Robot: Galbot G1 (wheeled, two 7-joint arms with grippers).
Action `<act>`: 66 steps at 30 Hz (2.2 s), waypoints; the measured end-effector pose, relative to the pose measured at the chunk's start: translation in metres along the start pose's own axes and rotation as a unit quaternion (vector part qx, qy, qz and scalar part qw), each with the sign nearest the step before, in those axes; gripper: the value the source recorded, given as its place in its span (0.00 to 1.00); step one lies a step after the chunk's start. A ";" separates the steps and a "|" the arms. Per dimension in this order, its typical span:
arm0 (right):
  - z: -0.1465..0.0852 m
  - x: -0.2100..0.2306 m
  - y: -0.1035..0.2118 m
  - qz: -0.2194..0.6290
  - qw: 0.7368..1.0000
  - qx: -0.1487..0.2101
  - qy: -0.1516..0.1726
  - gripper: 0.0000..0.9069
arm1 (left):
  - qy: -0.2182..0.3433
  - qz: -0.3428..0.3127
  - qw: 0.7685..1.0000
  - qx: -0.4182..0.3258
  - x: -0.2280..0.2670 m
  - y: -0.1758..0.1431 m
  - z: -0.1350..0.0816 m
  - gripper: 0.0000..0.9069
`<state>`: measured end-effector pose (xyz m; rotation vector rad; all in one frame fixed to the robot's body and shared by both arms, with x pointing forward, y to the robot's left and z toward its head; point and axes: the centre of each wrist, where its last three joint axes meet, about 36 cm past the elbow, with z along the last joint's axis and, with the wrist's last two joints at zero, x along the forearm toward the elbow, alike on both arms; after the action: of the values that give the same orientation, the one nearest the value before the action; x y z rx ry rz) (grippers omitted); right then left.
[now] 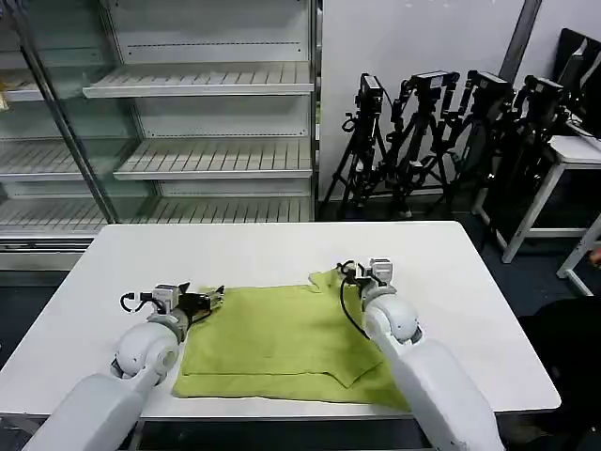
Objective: Fold and organize the clothes.
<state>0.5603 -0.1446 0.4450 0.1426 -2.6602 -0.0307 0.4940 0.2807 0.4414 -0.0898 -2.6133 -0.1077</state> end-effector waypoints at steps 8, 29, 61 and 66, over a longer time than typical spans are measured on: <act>0.004 -0.007 0.000 0.004 1.000 -0.013 0.014 0.00 | 0.005 0.008 1.000 0.000 -0.001 -0.001 0.001 0.04; 0.014 -0.003 0.001 -0.009 1.000 -0.022 0.003 0.00 | 0.005 0.017 1.000 0.016 0.012 0.001 0.011 0.04; 0.033 0.109 -0.029 -0.038 0.989 -0.017 -0.139 0.00 | -0.082 0.022 0.996 0.007 0.084 0.006 0.003 0.04; 0.049 0.138 -0.031 -0.040 0.988 -0.015 -0.150 0.00 | -0.086 0.024 0.996 0.003 0.100 0.007 0.009 0.04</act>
<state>0.4191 -0.1903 0.4633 0.2537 -2.9507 -0.1269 0.4035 0.2925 0.4841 -0.1673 -2.7800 -0.0773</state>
